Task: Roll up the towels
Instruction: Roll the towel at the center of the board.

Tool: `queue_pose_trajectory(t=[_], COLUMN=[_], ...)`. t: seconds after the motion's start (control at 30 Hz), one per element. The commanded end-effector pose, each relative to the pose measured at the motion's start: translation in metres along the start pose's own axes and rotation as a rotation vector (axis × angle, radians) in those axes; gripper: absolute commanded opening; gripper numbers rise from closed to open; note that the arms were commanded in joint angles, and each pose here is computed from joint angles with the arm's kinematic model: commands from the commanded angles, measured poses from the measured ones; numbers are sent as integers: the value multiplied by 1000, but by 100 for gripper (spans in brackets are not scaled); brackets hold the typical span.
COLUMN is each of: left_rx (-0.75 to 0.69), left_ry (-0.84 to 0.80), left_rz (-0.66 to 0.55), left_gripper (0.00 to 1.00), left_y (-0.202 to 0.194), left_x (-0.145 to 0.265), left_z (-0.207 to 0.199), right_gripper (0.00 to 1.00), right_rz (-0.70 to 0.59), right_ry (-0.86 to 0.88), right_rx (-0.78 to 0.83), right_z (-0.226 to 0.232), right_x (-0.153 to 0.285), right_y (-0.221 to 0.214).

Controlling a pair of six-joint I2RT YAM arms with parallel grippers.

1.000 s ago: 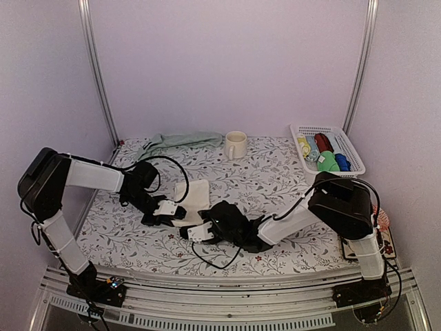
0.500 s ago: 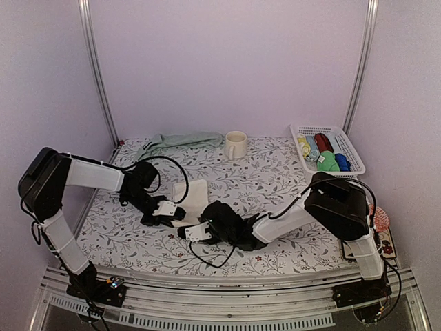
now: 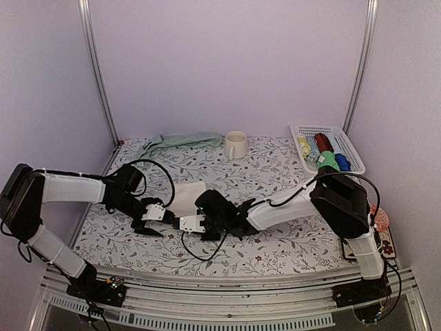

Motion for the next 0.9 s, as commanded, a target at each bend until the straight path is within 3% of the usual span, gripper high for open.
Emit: queue_pose_trajectory(t=[0.0, 0.43, 0.87], left_rx=[-6, -181, -325], left_ry=[89, 349, 389], left_rz=[-68, -217, -175], left_gripper=[77, 78, 71], left_y=[-1, -8, -12], left_x=[15, 38, 18], left_z=[0, -21, -39], right_gripper=[3, 3, 4], right_rz=[-38, -94, -126], right_ry=[214, 527, 750], right_rx=[-141, -407, -646], right_z=[20, 13, 7], right_x=[13, 9, -3], right_y=[1, -1, -14])
Point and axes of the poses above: each gripper's point midway between its finger pads, its own x axis back along the fingers, its own z axis along the line the jaws close on, y = z × x, the point moved 6 cm from there along x, back along the fingers, and after that the axes turned 15 degrees about x, right-handed, at the moved point
